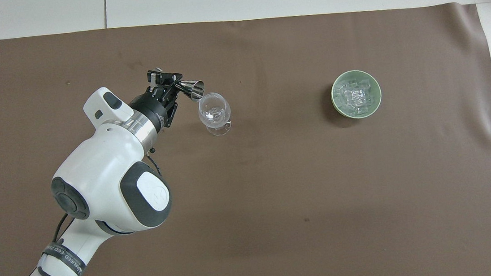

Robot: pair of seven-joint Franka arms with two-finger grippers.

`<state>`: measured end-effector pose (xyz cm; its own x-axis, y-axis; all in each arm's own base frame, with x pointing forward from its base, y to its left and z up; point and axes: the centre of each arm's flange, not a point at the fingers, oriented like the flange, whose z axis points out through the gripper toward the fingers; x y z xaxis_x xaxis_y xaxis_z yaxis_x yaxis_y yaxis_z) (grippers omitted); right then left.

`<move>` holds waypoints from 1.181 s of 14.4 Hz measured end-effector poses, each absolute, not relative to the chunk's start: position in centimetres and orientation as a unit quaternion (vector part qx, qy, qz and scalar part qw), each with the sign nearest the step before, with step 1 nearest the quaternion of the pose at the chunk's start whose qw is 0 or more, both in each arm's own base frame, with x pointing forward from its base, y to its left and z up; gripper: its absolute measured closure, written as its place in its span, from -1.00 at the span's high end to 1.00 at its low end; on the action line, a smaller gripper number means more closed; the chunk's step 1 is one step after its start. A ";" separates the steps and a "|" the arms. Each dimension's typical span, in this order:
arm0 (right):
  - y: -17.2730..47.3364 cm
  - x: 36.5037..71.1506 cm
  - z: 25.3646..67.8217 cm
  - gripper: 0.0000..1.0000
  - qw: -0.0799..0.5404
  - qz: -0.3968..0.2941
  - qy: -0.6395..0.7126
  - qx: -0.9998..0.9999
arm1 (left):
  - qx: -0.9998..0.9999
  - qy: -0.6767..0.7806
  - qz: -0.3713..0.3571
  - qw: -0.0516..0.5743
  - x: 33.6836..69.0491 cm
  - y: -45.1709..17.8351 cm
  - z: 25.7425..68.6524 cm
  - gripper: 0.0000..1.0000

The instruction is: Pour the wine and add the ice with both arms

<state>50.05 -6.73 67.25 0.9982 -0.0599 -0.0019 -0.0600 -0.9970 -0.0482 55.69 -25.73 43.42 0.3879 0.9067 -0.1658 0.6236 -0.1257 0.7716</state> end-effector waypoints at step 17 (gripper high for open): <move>-6.7 50.0 67.2 1.00 0.024 0.000 0.030 -0.999 | 0.752 0.487 0.193 0.399 55.3 -26.6 43.9 -0.58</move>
<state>50.05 -6.73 67.25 0.9982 -0.0599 -0.0019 -0.0600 -0.9970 -0.0482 55.29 -26.56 43.86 0.4503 0.8873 -0.0991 0.5792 -0.2058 0.7888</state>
